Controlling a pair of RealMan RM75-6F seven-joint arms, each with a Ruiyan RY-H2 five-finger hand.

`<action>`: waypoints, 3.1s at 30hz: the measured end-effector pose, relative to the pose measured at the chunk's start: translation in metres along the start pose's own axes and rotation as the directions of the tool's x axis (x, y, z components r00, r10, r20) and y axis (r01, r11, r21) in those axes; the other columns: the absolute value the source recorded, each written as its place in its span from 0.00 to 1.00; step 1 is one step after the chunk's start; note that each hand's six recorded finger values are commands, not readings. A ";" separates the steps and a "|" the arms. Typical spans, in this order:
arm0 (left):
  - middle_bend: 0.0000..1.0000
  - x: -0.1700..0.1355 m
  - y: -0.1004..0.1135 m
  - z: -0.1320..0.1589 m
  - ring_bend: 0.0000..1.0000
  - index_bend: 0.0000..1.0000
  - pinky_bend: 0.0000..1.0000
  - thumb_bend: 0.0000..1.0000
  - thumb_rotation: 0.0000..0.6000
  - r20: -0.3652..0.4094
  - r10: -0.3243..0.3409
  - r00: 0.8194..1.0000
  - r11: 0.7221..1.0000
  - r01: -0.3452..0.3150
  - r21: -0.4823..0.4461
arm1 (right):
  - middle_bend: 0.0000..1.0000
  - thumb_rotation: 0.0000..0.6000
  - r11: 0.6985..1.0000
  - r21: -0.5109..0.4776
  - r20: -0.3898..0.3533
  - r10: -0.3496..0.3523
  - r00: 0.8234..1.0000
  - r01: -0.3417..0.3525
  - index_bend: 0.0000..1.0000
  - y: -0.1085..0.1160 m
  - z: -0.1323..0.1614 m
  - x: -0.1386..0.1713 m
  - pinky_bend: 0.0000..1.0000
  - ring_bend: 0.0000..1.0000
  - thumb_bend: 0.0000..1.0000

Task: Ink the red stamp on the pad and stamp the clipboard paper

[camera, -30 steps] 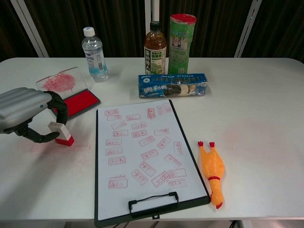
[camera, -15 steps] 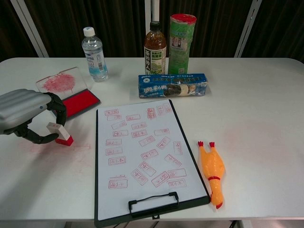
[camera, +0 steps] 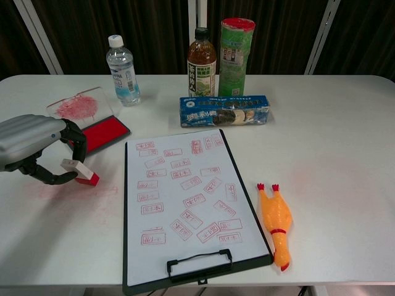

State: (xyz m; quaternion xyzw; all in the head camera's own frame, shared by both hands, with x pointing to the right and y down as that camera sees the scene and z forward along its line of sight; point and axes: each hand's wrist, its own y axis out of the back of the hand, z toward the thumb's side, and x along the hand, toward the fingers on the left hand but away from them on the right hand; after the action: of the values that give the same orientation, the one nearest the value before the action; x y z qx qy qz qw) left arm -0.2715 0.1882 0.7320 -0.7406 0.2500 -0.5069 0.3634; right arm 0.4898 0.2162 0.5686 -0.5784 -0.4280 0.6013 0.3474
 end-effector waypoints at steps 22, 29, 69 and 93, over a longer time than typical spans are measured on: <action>0.59 0.013 0.027 0.000 0.27 0.64 0.32 0.48 1.00 0.009 0.029 1.000 0.996 -0.028 -0.088 | 0.00 1.00 1.000 -0.001 -0.004 -0.003 1.000 0.003 0.00 0.001 0.001 0.000 0.00 0.00 0.29; 0.62 0.033 0.037 -0.003 0.44 0.65 0.54 0.48 1.00 -0.010 0.024 1.000 0.983 -0.025 -0.183 | 0.00 1.00 1.000 -0.002 0.005 -0.009 1.000 0.009 0.00 0.003 -0.002 0.001 0.00 0.00 0.29; 0.67 0.105 0.029 -0.049 0.68 0.68 0.78 0.49 1.00 -0.135 -0.046 0.990 0.976 0.016 -0.215 | 0.00 1.00 1.000 0.015 0.011 0.007 1.000 -0.007 0.00 0.005 0.000 -0.002 0.00 0.00 0.30; 0.68 0.107 0.020 -0.054 0.69 0.70 0.79 0.50 1.00 -0.145 -0.065 0.987 0.973 0.030 -0.228 | 0.00 1.00 1.000 0.012 0.009 0.019 1.000 -0.019 0.00 0.002 0.001 -0.002 0.00 0.00 0.30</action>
State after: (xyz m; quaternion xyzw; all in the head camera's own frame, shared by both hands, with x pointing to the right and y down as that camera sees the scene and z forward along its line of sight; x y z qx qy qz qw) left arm -0.2829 0.0818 0.7891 -0.7423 0.3147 -0.5385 0.2450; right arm 0.4894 0.2134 0.5679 -0.5777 -0.4205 0.6095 0.3434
